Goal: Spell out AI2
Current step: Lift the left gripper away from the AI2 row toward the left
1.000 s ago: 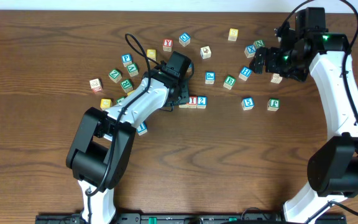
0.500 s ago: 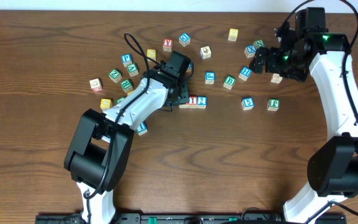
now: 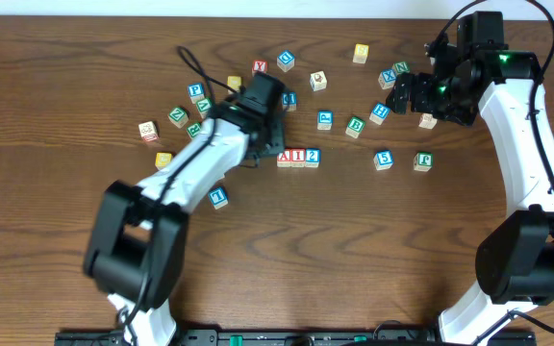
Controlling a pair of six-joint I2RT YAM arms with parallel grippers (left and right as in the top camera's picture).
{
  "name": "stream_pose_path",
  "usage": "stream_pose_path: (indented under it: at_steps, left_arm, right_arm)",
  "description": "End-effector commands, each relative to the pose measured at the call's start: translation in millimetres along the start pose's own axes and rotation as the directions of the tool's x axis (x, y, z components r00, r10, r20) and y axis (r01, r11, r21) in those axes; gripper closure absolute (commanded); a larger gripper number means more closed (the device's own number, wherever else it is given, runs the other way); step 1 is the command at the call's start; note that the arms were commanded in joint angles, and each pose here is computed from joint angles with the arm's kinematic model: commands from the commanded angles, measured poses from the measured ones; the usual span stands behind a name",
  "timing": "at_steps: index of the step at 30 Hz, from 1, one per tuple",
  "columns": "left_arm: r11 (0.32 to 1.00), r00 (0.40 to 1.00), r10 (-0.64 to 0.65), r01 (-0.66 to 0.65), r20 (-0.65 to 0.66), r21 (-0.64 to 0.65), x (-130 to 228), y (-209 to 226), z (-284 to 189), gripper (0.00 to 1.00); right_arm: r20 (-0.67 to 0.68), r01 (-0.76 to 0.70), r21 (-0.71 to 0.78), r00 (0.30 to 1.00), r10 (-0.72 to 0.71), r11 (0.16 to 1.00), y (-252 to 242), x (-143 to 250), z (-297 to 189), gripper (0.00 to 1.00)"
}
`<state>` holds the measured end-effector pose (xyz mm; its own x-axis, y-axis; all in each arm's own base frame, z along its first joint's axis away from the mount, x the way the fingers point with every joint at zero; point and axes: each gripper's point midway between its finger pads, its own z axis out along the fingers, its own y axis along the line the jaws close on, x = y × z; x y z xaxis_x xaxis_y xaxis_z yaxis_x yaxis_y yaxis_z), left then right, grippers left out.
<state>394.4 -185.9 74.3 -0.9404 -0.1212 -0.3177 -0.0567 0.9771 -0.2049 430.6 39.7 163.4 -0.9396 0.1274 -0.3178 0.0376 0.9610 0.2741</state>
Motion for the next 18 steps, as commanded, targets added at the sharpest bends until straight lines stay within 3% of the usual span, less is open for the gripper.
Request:
stream_pose_path:
  at_steps: [1,8,14,18]
  left_arm:
    - [1.000,0.998,-0.026,0.026,0.056,-0.006,-14,19,-37,0.72]
    - [0.998,0.995,-0.052,0.055,0.087,-0.026,-15,52,-92,0.72]
    - [0.997,0.989,-0.074,0.078,0.130,-0.029,-11,71,-135,0.37]
    - [0.994,0.984,-0.100,0.106,0.145,-0.034,-9,82,-148,0.28]
  right_arm:
    - [0.026,0.021,-0.008,0.999,-0.021,1.000,7,-4,-9,0.00]
    - [0.026,0.021,-0.008,0.999,-0.021,1.000,7,-4,-9,0.01]
    - [0.048,0.024,-0.018,0.999,-0.023,1.000,9,-9,-10,0.01]
    - [0.049,0.024,-0.022,0.999,-0.023,0.999,10,-10,-10,0.01]
